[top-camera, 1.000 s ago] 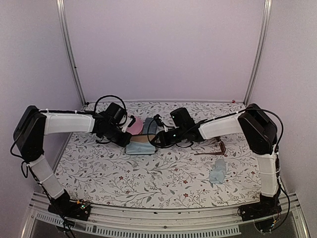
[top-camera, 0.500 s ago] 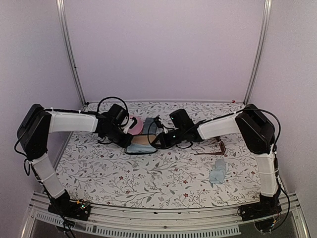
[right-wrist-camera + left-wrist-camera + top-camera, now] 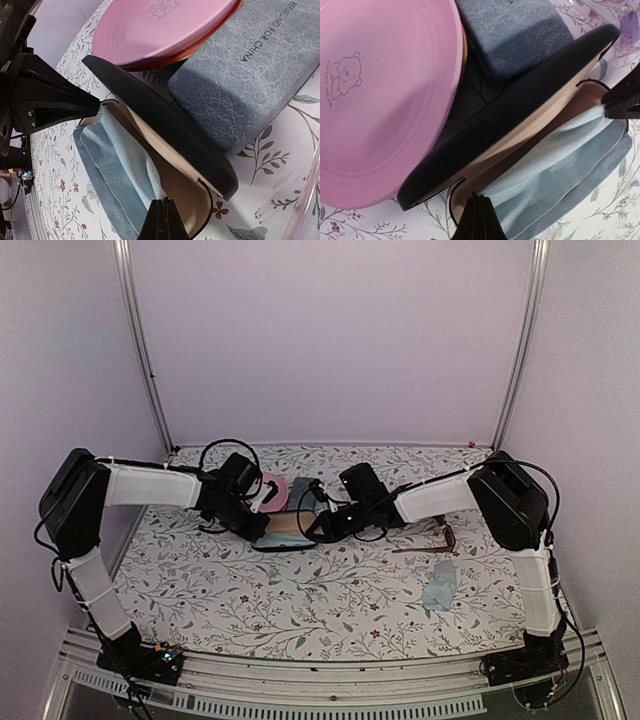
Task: Organize the sunglasses
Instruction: Place the folded cleaning cloth in the sunglasses case.
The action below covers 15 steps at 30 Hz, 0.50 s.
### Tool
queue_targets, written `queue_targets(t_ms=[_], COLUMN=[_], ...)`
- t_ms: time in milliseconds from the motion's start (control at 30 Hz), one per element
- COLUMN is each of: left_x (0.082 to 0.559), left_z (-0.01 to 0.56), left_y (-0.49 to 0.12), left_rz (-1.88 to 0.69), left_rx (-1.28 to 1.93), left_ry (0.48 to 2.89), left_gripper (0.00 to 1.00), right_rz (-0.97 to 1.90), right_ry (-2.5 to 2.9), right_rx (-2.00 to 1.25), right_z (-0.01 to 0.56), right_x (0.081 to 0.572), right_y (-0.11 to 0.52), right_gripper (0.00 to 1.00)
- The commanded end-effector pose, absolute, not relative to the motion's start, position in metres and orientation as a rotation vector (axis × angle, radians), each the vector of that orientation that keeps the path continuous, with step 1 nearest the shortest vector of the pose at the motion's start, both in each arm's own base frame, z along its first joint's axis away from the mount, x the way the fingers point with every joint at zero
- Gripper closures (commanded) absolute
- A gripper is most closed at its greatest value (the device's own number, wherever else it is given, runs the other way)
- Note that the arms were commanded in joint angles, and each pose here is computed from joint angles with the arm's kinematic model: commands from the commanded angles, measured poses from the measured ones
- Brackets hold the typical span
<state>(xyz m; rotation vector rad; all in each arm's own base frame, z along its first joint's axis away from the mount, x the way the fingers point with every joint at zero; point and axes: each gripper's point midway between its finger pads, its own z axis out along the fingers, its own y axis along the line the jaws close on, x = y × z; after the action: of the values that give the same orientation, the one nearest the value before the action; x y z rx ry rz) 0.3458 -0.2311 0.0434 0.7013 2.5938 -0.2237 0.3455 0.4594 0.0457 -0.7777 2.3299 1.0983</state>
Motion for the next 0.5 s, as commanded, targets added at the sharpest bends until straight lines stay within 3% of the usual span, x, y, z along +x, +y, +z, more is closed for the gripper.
queue_targets(t_ms=[0, 467], left_x=[0.3526, 0.3572], left_z=[0.0395, 0.0364], left_y=[-0.2302, -0.2312], left_rz=[-0.222, -0.207], left_rx=[0.7, 0.703], left_ry=[2.597, 2.593], left_gripper=[1.0, 1.0], right_rz=[1.066, 1.013], right_ry=[2.322, 2.333], right_rx=[-0.774, -0.762], right_z=[0.0454, 0.0419], right_x=[0.3556, 0.3613], right_y=[0.4598, 0.4557], right_gripper=[1.0, 1.0])
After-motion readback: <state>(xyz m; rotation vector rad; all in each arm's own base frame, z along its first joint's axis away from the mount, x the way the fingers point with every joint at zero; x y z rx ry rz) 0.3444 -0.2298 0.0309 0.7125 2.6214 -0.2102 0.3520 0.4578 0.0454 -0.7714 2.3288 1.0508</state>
